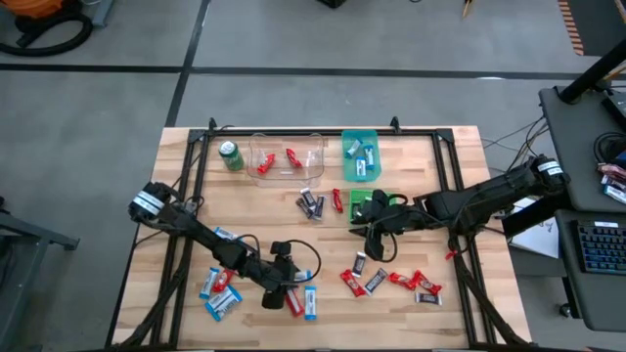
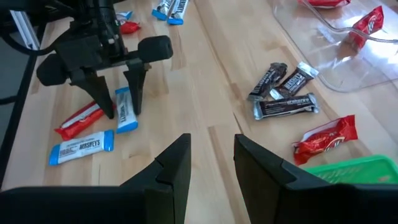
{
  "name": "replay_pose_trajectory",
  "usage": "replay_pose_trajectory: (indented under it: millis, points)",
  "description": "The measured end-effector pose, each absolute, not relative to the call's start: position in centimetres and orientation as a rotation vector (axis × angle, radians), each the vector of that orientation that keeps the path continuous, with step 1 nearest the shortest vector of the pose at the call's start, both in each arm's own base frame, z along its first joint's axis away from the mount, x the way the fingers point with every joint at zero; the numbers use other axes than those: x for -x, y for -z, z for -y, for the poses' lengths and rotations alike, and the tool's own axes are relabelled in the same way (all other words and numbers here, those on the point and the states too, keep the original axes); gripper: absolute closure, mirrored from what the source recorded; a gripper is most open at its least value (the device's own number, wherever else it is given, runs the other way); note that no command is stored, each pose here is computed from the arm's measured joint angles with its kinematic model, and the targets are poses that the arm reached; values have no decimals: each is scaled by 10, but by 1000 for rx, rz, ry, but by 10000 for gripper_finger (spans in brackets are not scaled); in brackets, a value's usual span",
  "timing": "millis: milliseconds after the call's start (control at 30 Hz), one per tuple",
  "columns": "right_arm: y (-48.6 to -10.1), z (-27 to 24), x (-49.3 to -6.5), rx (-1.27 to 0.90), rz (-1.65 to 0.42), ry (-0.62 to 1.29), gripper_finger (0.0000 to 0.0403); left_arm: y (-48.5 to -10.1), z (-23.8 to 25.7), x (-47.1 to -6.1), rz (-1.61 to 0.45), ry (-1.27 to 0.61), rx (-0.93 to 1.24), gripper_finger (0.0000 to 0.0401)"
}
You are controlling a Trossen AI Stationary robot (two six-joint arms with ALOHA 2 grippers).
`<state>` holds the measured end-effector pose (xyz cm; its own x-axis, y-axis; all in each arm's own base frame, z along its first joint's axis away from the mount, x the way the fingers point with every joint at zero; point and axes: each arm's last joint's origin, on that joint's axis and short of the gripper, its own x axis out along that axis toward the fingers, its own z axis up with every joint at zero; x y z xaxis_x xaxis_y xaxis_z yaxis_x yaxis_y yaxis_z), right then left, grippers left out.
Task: Sort candy
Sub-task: Put the white chocolate bar into the blue bin
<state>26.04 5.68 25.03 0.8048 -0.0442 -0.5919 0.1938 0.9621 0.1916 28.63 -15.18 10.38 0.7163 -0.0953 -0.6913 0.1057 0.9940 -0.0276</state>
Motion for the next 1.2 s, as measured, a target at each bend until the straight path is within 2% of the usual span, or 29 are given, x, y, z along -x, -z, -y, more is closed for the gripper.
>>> replay_pose_trajectory:
  millis: [167,400,500,733,800,900,1000,1200]
  points:
    - [-250,-57,-260,-258,-623,133,293,-106,151,-285,-762,111,-14,248]
    - [-250,-58,-260,-251,-621,135,293,-106,150,-284,-755,102,-35,332]
    - [-252,-62,-260,-225,-598,157,293,-109,149,-284,-745,98,-50,351]
    - [-242,-76,-273,-212,-508,148,293,-141,143,-283,-614,26,-259,343]
    - [-234,-79,-282,-220,-481,142,293,-155,137,-283,-556,-72,-354,340]
    - [-220,-83,-298,-204,-439,150,293,-176,127,-285,-482,-314,-473,338]
    - [-211,-82,-311,-181,-379,200,293,-188,122,-286,-450,-475,-525,338]
    - [-208,-82,-328,-132,-305,281,293,-186,123,-291,-456,-488,-538,338]
